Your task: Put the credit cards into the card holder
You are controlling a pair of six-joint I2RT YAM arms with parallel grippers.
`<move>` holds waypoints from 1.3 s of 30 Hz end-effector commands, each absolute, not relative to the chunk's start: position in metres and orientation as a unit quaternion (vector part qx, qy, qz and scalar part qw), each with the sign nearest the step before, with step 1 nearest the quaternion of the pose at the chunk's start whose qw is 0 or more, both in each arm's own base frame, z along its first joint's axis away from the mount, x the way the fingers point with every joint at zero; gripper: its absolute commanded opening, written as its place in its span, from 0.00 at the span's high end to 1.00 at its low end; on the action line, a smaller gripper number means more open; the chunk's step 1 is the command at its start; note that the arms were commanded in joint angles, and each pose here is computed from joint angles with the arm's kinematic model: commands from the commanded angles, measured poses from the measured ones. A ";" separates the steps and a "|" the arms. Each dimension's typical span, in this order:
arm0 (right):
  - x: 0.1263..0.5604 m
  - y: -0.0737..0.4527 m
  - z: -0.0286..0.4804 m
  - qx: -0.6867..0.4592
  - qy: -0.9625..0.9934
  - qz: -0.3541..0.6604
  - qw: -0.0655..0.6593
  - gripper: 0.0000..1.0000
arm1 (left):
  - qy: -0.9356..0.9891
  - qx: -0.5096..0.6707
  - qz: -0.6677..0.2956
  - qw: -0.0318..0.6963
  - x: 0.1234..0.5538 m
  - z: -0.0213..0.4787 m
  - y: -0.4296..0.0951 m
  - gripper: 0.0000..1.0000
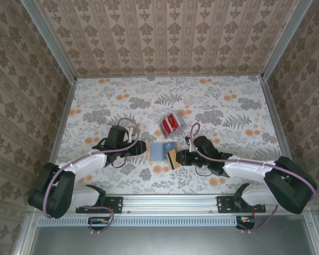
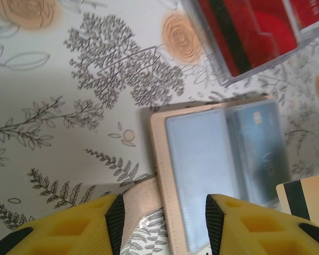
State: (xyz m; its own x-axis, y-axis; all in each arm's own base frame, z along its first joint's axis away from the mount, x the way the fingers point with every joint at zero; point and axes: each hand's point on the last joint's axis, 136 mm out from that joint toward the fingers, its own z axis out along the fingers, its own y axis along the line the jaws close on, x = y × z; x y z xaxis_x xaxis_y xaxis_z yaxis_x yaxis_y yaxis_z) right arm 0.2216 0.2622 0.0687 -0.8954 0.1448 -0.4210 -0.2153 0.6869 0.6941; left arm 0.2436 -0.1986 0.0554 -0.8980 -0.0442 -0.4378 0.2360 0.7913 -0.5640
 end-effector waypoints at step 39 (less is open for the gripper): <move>0.273 0.279 0.060 0.067 0.881 0.400 0.242 0.89 | 0.927 0.069 -0.317 0.188 0.244 0.030 -0.206 0.67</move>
